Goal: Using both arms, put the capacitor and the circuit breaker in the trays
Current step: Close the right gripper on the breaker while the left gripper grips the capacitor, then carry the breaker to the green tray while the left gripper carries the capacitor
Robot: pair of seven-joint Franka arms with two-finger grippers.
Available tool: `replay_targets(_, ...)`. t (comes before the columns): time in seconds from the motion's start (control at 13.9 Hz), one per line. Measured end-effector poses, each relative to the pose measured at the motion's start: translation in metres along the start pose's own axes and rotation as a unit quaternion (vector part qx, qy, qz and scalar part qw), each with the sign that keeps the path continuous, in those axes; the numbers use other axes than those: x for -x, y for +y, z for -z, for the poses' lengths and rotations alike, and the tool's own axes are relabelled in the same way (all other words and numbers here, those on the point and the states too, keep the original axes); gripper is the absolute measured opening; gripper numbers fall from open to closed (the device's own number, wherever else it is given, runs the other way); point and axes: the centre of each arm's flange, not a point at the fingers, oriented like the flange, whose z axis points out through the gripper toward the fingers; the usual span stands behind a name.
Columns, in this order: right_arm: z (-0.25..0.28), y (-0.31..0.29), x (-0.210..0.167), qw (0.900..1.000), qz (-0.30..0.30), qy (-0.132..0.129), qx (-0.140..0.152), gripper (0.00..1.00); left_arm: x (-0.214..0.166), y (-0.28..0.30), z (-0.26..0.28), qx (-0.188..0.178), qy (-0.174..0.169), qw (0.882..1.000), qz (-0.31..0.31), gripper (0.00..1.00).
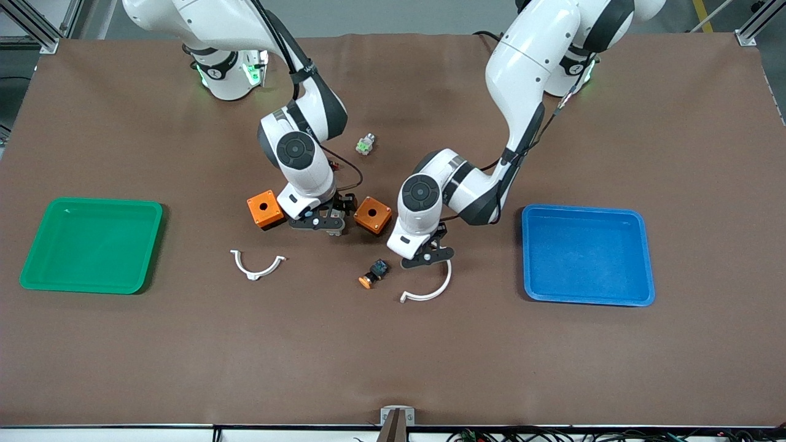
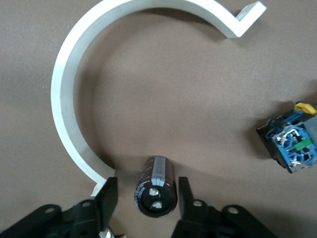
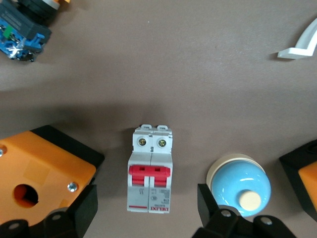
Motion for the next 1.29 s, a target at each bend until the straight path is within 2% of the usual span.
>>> replay_targets(0.07, -0.003, -0.001, -0.001, 1.000, 0.000, -0.001, 0.001, 0.88, 0.001, 0.001, 0.000, 0.000, -0.001, 1.000, -0.001, 0.40)
replay_targets(0.14, -0.005, -0.001, -0.001, 1.000, 0.000, -0.001, 0.002, 0.87, 0.001, 0.001, 0.000, 0.001, 0.000, 1.000, -0.001, 0.34)
replay_targets(0.36, -0.008, -0.002, -0.003, 1.000, 0.000, -0.001, 0.003, 0.85, -0.001, 0.002, 0.002, 0.006, 0.004, 1.000, 0.000, 0.35)
replay_targets(0.65, -0.011, -0.002, -0.004, 1.000, -0.001, 0.001, 0.003, 0.74, -0.012, 0.004, 0.022, 0.020, 0.018, 1.000, 0.005, 0.35)
replay_targets(0.72, -0.013, -0.002, -0.004, 1.000, -0.001, 0.002, 0.003, 0.67, -0.017, 0.003, 0.035, 0.027, 0.025, 0.999, 0.007, 0.35)
replay_targets(0.79, -0.014, -0.002, -0.005, 1.000, -0.001, 0.003, 0.002, 0.67, -0.025, 0.000, 0.054, 0.034, 0.033, 0.999, 0.013, 0.35)
replay_targets(0.86, -0.016, -0.002, -0.005, 1.000, -0.001, 0.004, 0.002, 0.62, -0.036, -0.008, 0.075, 0.040, 0.040, 0.998, 0.022, 0.35)
replay_targets(1.01, -0.017, -0.002, -0.005, 1.000, -0.001, 0.004, 0.003, 0.39, -0.064, -0.037, 0.117, 0.040, 0.044, 0.997, 0.049, 0.35)
replay_targets(1.29, -0.017, -0.002, -0.006, 1.000, -0.001, 0.004, 0.003, 0.40, -0.129, -0.129, 0.146, 0.008, 0.040, 0.995, 0.096, 0.35)
